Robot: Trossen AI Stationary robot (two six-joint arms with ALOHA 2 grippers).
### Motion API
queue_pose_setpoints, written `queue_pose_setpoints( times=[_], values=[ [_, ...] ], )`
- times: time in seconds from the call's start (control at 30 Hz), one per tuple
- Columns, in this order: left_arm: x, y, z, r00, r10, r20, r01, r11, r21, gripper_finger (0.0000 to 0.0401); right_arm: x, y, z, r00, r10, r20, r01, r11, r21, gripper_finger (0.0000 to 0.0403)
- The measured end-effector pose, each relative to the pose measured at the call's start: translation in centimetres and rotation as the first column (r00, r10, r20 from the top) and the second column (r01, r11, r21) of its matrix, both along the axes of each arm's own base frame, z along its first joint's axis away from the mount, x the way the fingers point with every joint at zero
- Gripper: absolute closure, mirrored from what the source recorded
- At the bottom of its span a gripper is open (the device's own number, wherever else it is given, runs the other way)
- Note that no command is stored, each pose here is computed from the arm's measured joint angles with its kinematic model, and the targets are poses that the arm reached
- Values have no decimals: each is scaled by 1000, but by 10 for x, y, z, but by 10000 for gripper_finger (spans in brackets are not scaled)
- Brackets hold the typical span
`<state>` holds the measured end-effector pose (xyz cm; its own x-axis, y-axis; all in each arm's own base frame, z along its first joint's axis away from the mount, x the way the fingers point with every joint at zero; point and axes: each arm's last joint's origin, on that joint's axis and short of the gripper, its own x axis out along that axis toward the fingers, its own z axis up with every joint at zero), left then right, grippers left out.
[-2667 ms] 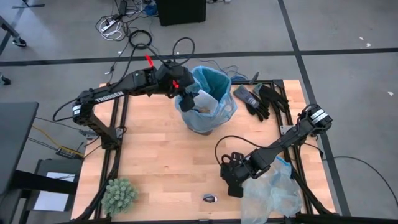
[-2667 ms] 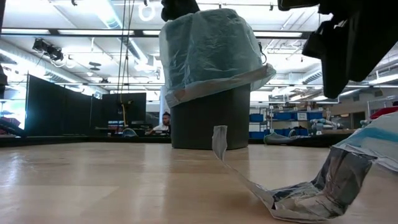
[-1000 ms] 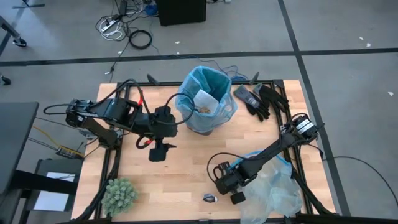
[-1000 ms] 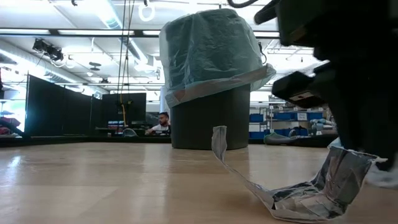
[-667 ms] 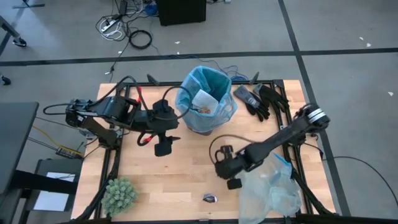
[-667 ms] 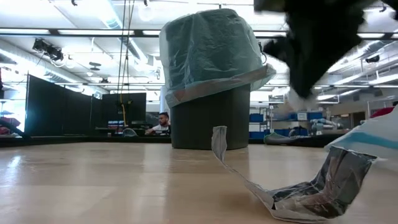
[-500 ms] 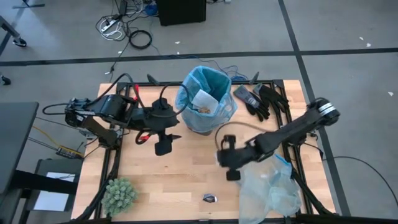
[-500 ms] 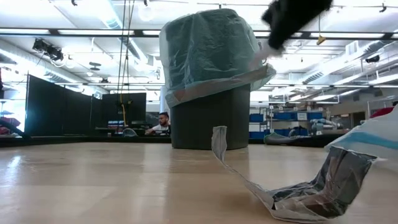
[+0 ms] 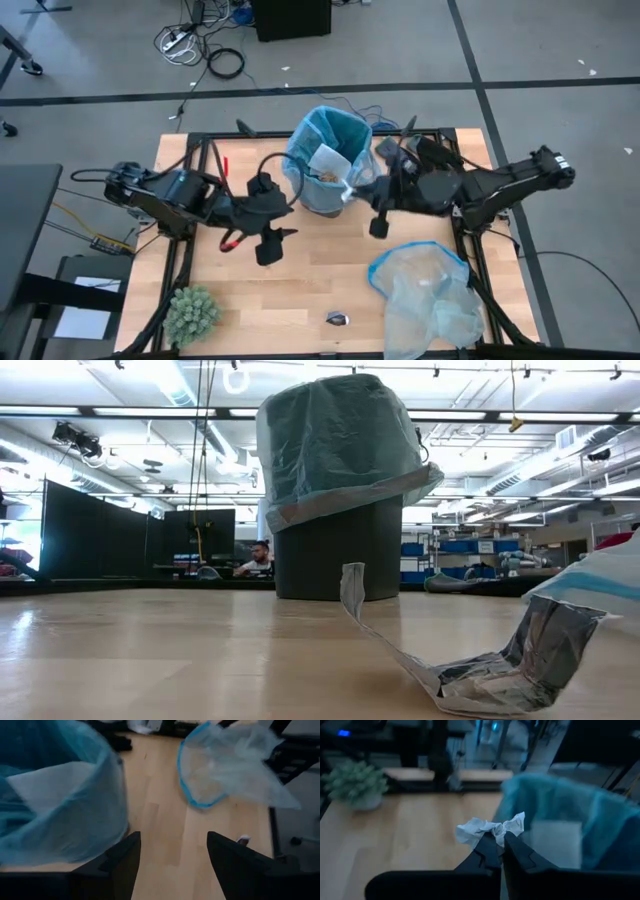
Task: Place trash/remove bag and relplace
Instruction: Put the white paper into the trash bin, then put the plastic wrapper into the trash bin
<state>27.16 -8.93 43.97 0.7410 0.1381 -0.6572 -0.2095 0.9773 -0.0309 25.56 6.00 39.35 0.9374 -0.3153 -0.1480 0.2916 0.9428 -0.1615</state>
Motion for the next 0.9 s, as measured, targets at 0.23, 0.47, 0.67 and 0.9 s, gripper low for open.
queue_pose_setpoints(
  times=[0.23,0.47,0.67,0.9],
  values=[
    [10,-10,-20,1000,8,13,-7,999,-36,165,4,-26,10,993,-86,76,89,995,-37,393],
    [12,-13,-30,1000,28,-6,-28,998,-55,165,7,-49,10,975,-191,117,180,979,96,379],
    [16,-14,-31,999,34,7,-34,998,-52,165,8,-60,9,979,-172,112,158,980,121,331],
    [33,-18,-40,1000,-22,15,21,997,70,165,12,-72,-1,981,-184,59,170,966,196,247]
  ],
)
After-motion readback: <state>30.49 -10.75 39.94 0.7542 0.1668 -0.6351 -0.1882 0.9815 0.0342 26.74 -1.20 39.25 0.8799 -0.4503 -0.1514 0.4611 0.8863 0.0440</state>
